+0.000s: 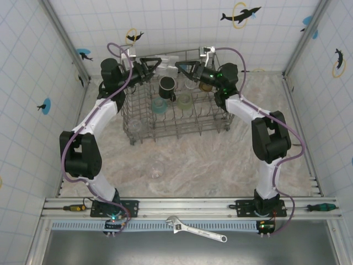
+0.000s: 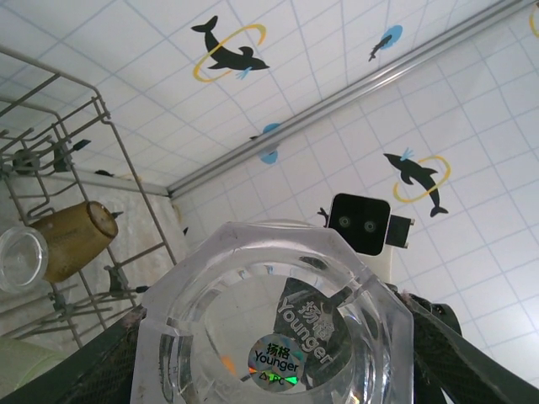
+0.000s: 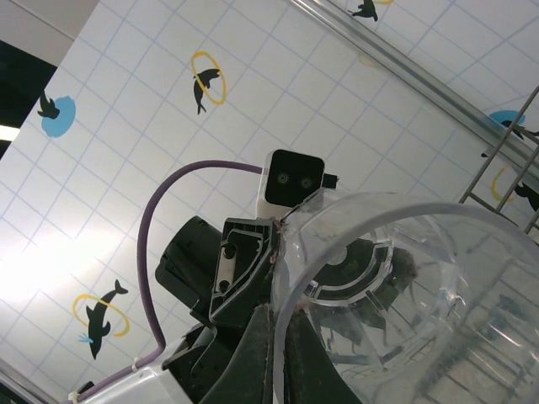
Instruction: Load the cups into the dish rack
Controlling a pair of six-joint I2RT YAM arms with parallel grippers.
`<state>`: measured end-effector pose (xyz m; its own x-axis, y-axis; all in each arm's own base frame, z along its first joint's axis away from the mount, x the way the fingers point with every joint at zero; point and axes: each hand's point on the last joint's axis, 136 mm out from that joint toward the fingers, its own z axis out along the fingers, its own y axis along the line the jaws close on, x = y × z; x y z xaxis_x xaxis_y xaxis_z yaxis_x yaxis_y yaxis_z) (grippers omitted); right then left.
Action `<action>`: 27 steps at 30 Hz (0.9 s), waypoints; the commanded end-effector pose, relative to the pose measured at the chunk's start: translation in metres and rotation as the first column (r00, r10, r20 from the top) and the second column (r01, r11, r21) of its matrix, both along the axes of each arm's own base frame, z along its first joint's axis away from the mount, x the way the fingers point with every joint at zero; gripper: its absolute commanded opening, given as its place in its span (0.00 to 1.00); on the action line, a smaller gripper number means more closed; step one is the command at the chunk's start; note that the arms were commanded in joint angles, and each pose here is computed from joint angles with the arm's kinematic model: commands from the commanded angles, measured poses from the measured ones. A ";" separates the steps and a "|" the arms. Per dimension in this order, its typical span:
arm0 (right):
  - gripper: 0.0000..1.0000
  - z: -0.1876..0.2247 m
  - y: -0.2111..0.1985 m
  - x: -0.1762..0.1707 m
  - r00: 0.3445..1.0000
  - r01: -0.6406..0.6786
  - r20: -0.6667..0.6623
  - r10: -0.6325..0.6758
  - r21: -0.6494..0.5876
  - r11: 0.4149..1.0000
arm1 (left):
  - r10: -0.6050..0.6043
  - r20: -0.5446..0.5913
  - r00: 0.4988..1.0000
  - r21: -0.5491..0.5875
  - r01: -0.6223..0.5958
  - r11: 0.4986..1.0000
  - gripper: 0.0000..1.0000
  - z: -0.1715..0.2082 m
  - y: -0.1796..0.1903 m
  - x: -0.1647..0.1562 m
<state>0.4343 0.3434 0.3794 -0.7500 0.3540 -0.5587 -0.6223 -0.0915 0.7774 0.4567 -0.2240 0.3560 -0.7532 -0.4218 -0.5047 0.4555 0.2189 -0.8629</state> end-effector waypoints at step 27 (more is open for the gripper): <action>0.67 -0.015 -0.027 -0.016 0.990 0.090 0.127 -0.066 -0.198 0.976 | 0.127 0.117 0.985 0.369 -0.161 0.915 0.00 -0.024 0.036 0.013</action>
